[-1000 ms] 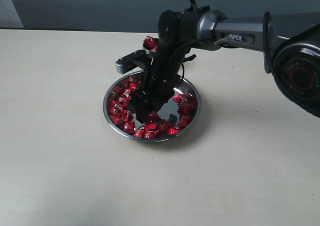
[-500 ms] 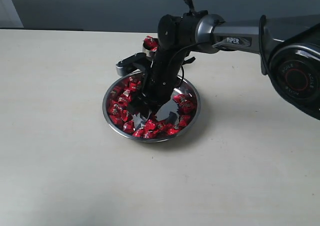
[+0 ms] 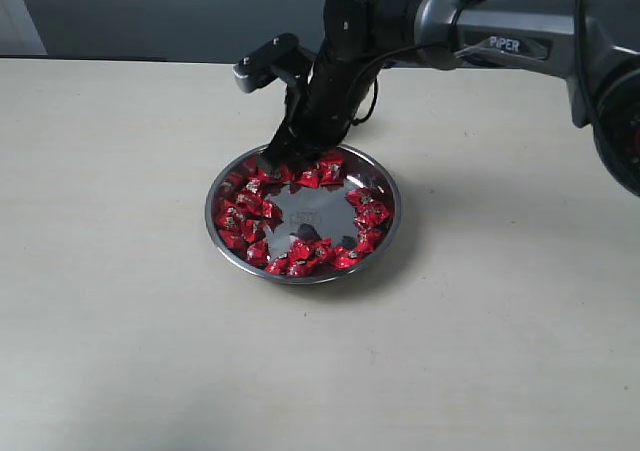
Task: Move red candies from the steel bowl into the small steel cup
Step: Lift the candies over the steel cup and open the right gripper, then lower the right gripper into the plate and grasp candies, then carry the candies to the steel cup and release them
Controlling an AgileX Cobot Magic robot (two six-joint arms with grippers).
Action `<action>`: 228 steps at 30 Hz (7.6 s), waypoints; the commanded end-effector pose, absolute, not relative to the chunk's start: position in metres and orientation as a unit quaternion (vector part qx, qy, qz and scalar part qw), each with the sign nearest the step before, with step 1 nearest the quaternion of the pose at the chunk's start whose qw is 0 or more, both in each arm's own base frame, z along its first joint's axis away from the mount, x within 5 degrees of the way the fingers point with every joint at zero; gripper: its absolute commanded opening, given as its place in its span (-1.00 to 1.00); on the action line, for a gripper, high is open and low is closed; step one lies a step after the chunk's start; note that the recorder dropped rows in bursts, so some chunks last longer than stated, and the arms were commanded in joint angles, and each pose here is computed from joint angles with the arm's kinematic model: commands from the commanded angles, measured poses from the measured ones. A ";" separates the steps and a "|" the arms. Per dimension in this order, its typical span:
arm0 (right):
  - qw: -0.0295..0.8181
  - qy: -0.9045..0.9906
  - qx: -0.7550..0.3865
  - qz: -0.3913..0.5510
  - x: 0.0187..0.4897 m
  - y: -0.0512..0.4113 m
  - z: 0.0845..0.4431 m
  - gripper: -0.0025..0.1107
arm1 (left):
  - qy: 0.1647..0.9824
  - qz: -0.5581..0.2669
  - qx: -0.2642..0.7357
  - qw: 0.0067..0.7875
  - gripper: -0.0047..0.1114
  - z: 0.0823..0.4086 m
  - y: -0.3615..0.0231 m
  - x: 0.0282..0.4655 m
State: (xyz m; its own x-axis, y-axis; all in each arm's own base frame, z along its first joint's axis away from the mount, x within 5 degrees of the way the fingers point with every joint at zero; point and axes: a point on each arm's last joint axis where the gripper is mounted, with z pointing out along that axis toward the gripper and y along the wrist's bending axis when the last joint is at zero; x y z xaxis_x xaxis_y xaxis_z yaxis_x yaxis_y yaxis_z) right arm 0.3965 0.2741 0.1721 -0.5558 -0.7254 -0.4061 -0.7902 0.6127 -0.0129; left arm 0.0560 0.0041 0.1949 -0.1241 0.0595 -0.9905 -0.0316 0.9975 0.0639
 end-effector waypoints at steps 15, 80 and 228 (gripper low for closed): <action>0.346 0.893 -0.270 0.101 0.457 0.214 0.198 -0.97 | 0.746 0.029 0.010 0.665 -0.91 0.195 0.004 0.056; 0.457 0.804 -0.374 0.074 0.475 0.232 0.174 -0.27 | 0.746 0.029 0.010 0.665 -0.91 0.195 0.004 0.056; 0.222 0.843 -0.456 0.177 0.409 0.235 0.219 -0.97 | 0.746 0.029 0.010 0.665 -0.91 0.195 0.004 0.056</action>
State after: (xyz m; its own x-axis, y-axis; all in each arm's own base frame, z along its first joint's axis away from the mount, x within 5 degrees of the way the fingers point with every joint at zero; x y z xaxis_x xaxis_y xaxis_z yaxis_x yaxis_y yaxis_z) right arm 0.3993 0.2525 0.1988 -0.4317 -0.7704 -0.4692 -0.8865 0.4584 0.0632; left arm 0.0560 0.0041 0.1949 -0.1241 0.0595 -0.9905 -0.0316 0.9975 0.0639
